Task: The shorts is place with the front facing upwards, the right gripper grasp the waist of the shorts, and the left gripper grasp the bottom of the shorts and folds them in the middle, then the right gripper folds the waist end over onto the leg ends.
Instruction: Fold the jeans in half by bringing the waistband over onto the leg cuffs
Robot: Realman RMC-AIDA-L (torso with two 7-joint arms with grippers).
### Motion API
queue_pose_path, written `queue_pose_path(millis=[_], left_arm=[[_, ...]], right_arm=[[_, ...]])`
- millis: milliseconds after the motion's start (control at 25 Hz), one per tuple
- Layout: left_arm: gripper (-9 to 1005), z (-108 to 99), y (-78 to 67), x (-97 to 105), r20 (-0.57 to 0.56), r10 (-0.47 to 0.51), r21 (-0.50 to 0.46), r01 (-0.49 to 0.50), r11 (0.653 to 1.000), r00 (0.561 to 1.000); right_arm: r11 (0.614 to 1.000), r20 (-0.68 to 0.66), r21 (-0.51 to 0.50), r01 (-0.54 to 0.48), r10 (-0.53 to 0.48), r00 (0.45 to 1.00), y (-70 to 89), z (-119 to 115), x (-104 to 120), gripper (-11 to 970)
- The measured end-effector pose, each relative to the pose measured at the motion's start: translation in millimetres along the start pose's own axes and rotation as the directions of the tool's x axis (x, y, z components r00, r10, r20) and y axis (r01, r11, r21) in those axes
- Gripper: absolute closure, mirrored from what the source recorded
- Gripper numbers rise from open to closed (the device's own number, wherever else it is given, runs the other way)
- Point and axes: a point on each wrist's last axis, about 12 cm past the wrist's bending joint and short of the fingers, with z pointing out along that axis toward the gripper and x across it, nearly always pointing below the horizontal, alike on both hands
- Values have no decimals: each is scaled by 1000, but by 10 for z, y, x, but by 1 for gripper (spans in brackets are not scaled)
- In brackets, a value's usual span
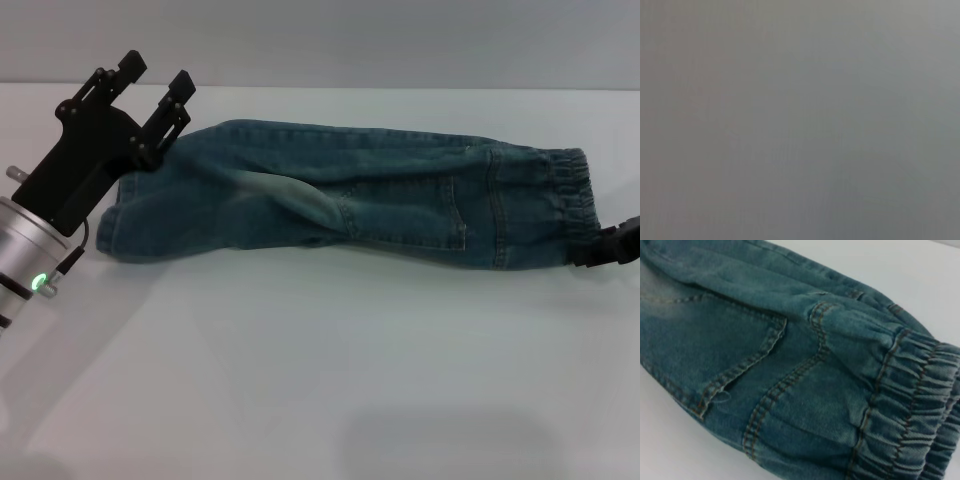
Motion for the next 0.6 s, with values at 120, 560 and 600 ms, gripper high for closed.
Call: queue_pose_path(millis=[120, 560, 600], left_arm=[[379, -6, 0, 1, 0, 0, -1, 0, 1000, 1000], [380, -11, -6, -9, 8, 0, 6, 0, 1000, 1000], [380, -12, -6, -9, 8, 0, 6, 0, 1000, 1000]], right_arm=[[1000, 5, 7, 4, -4, 1000, 6, 10, -7, 467], [1000, 38, 10, 28, -28, 999, 66, 8, -62, 477], [1000, 39, 6, 30, -30, 999, 77, 12, -67, 478]])
